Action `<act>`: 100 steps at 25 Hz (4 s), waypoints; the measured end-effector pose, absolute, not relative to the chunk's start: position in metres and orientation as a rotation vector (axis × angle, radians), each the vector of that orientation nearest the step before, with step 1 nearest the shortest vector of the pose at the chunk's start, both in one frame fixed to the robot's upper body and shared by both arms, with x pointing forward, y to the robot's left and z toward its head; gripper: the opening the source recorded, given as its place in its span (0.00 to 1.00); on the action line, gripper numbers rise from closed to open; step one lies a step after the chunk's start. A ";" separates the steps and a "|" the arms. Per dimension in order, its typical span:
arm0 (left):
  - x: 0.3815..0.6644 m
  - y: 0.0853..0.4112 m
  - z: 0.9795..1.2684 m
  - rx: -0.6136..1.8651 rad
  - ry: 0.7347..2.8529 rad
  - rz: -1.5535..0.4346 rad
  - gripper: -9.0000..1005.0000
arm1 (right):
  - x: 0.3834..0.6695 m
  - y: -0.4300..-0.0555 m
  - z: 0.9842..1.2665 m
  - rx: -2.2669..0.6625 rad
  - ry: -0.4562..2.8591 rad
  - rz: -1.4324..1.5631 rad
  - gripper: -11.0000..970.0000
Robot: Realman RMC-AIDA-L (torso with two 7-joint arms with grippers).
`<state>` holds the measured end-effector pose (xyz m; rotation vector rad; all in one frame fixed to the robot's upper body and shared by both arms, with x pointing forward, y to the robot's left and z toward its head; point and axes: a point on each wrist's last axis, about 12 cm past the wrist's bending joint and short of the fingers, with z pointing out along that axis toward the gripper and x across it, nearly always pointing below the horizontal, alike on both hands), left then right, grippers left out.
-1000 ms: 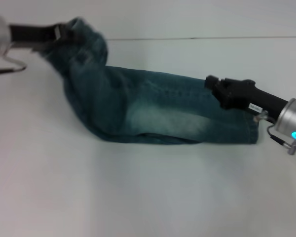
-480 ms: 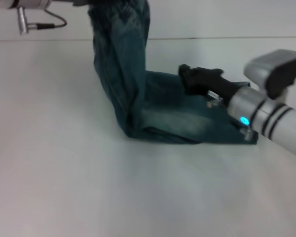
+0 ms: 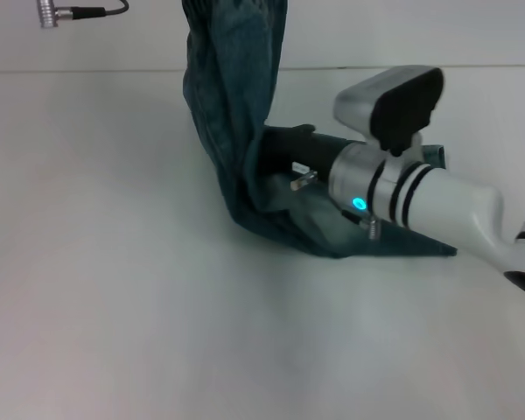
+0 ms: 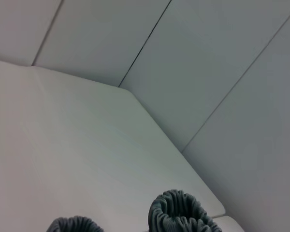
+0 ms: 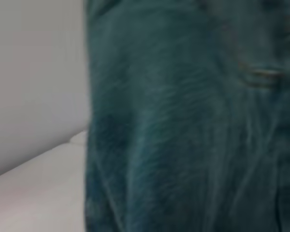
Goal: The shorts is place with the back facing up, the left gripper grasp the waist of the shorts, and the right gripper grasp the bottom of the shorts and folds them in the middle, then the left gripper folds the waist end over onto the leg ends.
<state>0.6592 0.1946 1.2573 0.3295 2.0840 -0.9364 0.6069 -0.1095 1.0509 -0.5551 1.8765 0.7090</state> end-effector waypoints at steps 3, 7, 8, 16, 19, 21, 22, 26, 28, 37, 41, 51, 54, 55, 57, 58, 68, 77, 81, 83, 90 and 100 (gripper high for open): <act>0.658 0.193 1.257 0.338 2.083 -0.937 0.17 | 0.605 -0.098 1.054 -0.606 1.881 0.746 0.04; 0.657 0.193 1.255 0.337 2.086 -0.938 0.17 | 0.603 -0.088 1.058 -0.656 1.894 0.811 0.04; 0.657 0.193 1.255 0.336 2.087 -0.938 0.17 | 0.603 -0.086 1.059 -0.667 1.895 0.827 0.04; 0.654 0.200 1.249 0.312 2.098 -0.932 0.19 | 0.602 -0.070 1.069 -0.753 1.888 0.905 0.04; 0.653 0.207 1.242 0.290 2.108 -0.924 0.19 | 0.603 -0.072 1.069 -0.765 1.903 0.908 0.04; 0.651 0.212 1.237 0.274 2.118 -0.918 0.20 | 0.605 -0.080 1.067 -0.749 1.917 0.896 0.04; 0.650 0.214 1.235 0.267 2.123 -0.916 0.20 | 0.607 -0.088 1.064 -0.733 1.923 0.877 0.04; 0.646 0.222 1.226 0.246 2.135 -0.908 0.21 | 0.610 -0.122 1.055 -0.701 1.937 0.806 0.04; 0.644 0.224 1.222 0.245 2.132 -0.915 0.21 | 0.610 -0.146 1.052 -0.653 1.927 0.790 0.04; 0.635 0.198 1.205 0.367 2.077 -1.062 0.23 | 0.602 -0.257 1.068 -0.142 1.669 0.759 0.04; 0.632 0.169 1.185 0.439 2.068 -1.132 0.24 | 0.589 -0.293 1.071 0.094 1.527 0.714 0.04; 0.622 0.123 1.150 0.579 2.073 -1.153 0.27 | 0.574 -0.319 1.068 0.237 1.457 0.684 0.04; 0.618 0.115 1.148 0.618 2.078 -1.158 0.27 | 0.574 -0.318 1.067 0.236 1.461 0.687 0.04; 0.618 0.115 1.148 0.620 2.078 -1.160 0.28 | 0.575 -0.317 1.067 0.233 1.463 0.689 0.04; 0.617 0.114 1.148 0.616 2.075 -1.170 0.35 | 0.575 -0.315 1.068 0.224 1.466 0.695 0.04; 0.616 0.115 1.147 0.608 2.071 -1.178 0.39 | 0.575 -0.314 1.068 0.220 1.466 0.699 0.04; 0.598 0.158 1.145 0.576 1.901 -1.286 0.71 | 0.580 -0.302 1.089 -0.033 1.551 0.897 0.05; 0.552 0.252 1.121 0.472 1.777 -1.250 0.94 | 0.554 -0.295 1.126 -0.545 1.691 1.150 0.31; 0.522 0.290 1.105 0.437 1.801 -1.175 0.94 | 0.531 -0.303 1.129 -0.720 1.781 1.206 0.50; 0.509 0.303 1.100 0.440 1.831 -1.147 0.94 | 0.521 -0.311 1.127 -0.748 1.819 1.202 0.54; 0.485 0.314 1.091 0.536 1.981 -1.100 0.94 | 0.504 -0.331 1.111 -0.730 1.930 1.134 0.68; 0.488 0.313 1.090 0.566 2.069 -1.089 0.94 | 0.505 -0.331 1.101 -0.734 2.013 1.101 0.90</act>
